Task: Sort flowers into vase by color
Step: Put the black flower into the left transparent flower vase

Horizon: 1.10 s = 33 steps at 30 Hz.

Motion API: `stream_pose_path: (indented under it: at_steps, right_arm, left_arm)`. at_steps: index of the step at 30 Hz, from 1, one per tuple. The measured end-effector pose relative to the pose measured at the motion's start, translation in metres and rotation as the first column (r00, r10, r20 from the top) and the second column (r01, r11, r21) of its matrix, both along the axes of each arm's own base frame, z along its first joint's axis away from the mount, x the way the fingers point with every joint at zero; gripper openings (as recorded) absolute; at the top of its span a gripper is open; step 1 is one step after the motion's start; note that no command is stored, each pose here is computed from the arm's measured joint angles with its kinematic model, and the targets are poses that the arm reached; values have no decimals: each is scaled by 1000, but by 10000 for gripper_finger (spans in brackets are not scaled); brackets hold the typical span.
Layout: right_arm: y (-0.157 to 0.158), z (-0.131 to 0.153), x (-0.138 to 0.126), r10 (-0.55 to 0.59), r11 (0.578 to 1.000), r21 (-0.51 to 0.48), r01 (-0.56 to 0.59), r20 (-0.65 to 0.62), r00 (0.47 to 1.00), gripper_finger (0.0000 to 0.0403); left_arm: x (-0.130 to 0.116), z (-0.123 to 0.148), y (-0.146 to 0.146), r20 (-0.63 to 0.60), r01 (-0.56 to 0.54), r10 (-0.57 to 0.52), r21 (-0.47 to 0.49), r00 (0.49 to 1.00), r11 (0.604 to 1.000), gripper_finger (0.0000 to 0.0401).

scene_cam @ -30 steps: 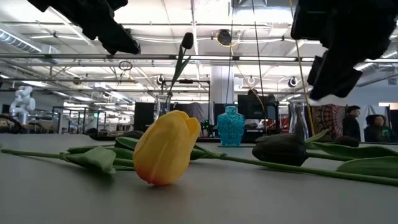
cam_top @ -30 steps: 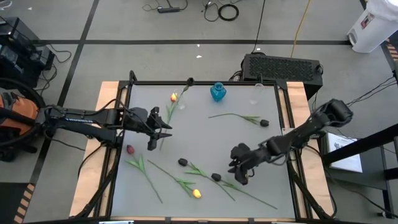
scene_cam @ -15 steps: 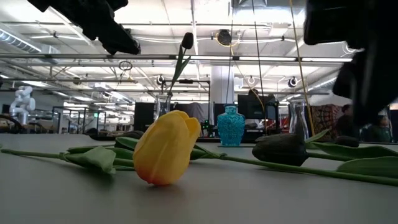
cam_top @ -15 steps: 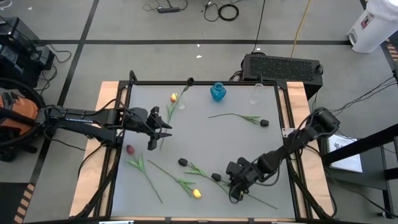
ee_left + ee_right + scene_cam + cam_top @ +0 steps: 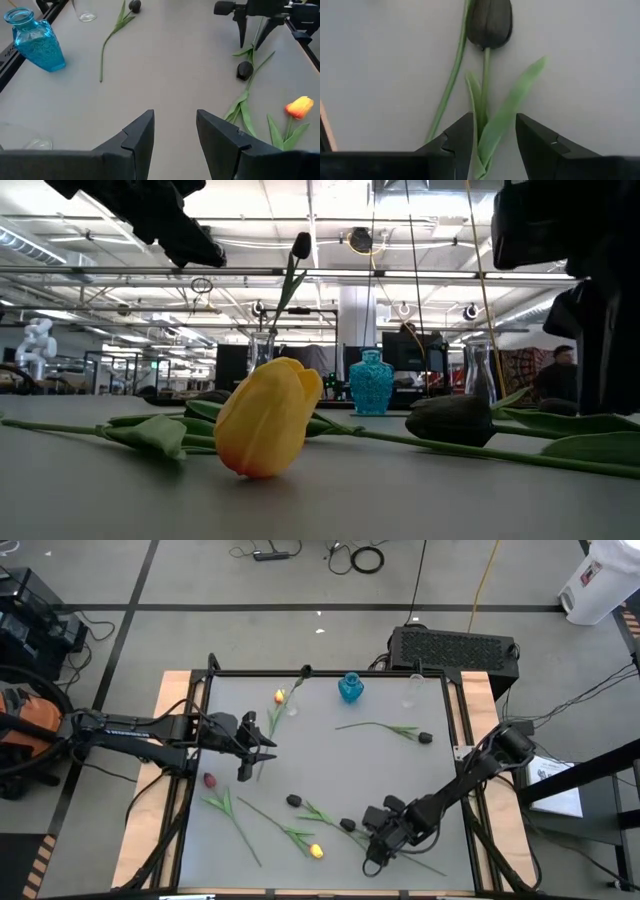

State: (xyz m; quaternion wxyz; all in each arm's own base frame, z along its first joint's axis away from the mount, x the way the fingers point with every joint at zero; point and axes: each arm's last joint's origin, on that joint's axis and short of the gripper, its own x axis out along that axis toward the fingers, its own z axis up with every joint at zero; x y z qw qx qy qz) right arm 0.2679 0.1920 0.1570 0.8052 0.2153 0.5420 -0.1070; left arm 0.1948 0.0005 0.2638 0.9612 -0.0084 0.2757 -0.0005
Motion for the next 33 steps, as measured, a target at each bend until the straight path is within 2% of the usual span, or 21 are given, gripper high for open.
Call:
stream_pose_path:
  at_steps: [10,15,23,27,33]
  right_arm:
    - [13,13,-3,77,997,-13,-77,-11,997,139]
    - [18,12,-8,105,994,12,-104,-38,994,139]
    - [16,11,-9,101,995,-2,-101,-55,993,139]
    - [14,11,-10,81,996,-34,-84,-58,995,139]
    - [14,11,-10,38,999,-24,-39,-65,997,139]
  left_arm:
    - [0,0,0,0,1,-1,2,1000,1000,154]
    - [0,0,0,0,1,-1,2,1000,1000,154]
    - [0,0,0,0,0,0,0,1000,1000,154]
    - [0,0,0,-1,-2,2,-4,1000,1000,154]
    - [0,0,0,-1,-2,2,-4,1000,1000,154]
